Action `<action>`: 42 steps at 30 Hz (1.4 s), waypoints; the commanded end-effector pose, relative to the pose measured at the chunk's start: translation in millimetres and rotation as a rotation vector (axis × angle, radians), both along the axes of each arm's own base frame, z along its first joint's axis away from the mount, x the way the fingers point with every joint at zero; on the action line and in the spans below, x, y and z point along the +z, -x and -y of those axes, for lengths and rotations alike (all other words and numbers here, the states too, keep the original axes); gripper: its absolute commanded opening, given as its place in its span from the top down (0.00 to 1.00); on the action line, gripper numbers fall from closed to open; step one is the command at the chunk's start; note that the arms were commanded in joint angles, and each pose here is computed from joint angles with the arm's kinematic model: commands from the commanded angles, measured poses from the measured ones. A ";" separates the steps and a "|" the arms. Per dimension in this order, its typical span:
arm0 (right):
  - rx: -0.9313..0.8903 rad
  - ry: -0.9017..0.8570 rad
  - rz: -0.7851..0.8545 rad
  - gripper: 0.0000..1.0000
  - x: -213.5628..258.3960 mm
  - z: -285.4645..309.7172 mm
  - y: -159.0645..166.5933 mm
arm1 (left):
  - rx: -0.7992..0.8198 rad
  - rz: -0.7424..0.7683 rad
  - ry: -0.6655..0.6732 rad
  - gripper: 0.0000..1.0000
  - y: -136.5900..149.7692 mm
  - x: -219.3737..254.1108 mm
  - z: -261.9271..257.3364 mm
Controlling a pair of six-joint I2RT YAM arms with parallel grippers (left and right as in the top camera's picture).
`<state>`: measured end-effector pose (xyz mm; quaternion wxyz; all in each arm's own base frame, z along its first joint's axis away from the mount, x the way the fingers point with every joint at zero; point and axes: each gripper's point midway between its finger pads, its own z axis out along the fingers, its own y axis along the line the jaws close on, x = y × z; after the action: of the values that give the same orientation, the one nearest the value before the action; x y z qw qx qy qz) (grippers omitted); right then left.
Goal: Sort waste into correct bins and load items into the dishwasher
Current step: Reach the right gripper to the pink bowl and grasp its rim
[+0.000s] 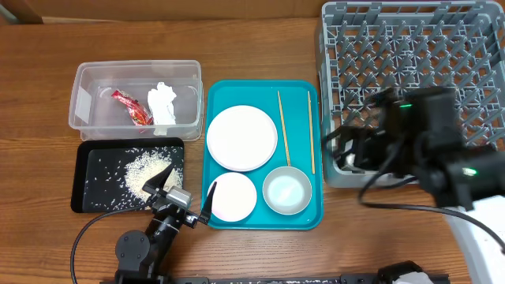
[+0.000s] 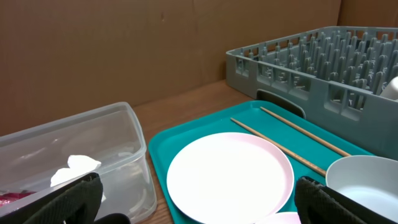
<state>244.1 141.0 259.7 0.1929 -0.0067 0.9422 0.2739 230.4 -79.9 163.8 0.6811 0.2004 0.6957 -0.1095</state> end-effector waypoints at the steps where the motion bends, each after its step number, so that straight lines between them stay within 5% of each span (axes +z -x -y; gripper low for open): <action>1: 0.148 0.085 -0.066 0.22 -31.8 -32.5 19.4 | -0.011 0.013 -0.012 0.00 1.1 0.4 1.2; 9: 0.358 0.162 -0.145 0.25 -101.9 -116.2 60.6 | -0.011 0.013 -0.012 0.00 1.1 0.4 1.2; 16: 0.287 0.225 -0.025 0.32 -149.1 -160.4 13.6 | -0.011 0.013 -0.012 0.00 1.1 0.4 1.2; 22: 0.441 0.204 -0.057 0.35 -197.4 -191.3 12.6 | -0.011 0.013 -0.012 0.00 1.1 0.4 1.2; 28: 0.409 0.228 -0.120 0.49 -217.1 -185.7 10.7 | -0.012 0.013 -0.012 0.00 1.1 0.4 1.3; 34: 0.399 0.221 -0.131 0.81 -214.7 -185.8 9.7 | -0.011 0.012 -0.012 0.00 1.1 0.4 1.2; 37: 0.399 0.216 -0.123 0.79 -207.4 -189.1 6.8 | -0.011 0.013 -0.012 0.00 1.1 0.4 1.2; 42: 0.469 0.233 -0.051 0.54 -181.8 -194.0 0.9 | -0.012 0.013 -0.012 0.00 1.1 0.4 1.3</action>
<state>229.1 320.1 43.9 0.0519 -0.2097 0.9598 0.1793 229.9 -80.9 163.6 0.6806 0.2025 0.6951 -0.1119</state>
